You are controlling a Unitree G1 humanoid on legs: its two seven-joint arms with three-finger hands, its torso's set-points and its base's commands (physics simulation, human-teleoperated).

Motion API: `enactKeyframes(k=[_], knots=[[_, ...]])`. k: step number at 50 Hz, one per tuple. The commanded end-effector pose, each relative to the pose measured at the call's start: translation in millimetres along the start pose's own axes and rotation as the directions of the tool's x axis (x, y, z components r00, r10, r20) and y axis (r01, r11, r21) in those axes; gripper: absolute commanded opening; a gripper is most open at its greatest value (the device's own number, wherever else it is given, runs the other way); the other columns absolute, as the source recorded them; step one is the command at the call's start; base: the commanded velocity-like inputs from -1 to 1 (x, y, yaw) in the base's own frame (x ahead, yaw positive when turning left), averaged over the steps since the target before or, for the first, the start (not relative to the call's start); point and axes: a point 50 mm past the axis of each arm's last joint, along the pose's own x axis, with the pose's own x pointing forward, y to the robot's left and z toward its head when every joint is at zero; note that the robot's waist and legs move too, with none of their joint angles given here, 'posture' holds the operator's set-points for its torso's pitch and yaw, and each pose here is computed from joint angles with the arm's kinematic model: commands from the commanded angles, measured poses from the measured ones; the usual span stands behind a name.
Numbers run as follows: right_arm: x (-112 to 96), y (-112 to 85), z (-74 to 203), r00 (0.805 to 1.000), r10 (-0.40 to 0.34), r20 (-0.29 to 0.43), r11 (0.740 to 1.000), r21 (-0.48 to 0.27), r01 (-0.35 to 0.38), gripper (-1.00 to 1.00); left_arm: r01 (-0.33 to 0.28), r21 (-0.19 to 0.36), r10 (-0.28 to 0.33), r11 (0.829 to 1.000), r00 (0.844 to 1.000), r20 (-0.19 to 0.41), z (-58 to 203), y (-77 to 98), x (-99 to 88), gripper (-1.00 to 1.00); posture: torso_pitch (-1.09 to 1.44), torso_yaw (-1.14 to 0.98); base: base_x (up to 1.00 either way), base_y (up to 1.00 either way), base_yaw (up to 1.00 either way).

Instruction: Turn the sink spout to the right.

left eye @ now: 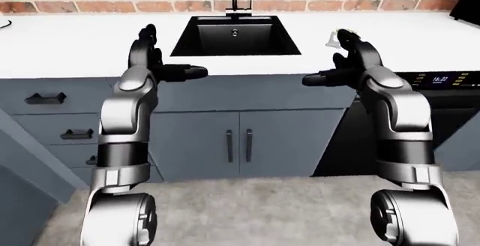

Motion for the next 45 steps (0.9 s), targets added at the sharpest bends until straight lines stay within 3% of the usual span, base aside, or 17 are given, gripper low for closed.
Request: enactKeyframes(k=[1,45], knots=[[-5,-5.9,22,0.996,-0.009,0.092,1.000,0.000,0.009,1.00,0.015,0.000,-0.015,1.000,0.996,0.085,22,-5.0,-1.9,1.00,0.00,0.00,0.00,0.00,0.00],[-7,-4.5,26,0.996,0.002,0.086,1.000,0.017,-0.004,1.00,-0.033,-0.048,0.036,0.998,0.996,0.079,27,15.3,-1.9,1.00,0.00,0.00,0.25,0.00,0.00]])
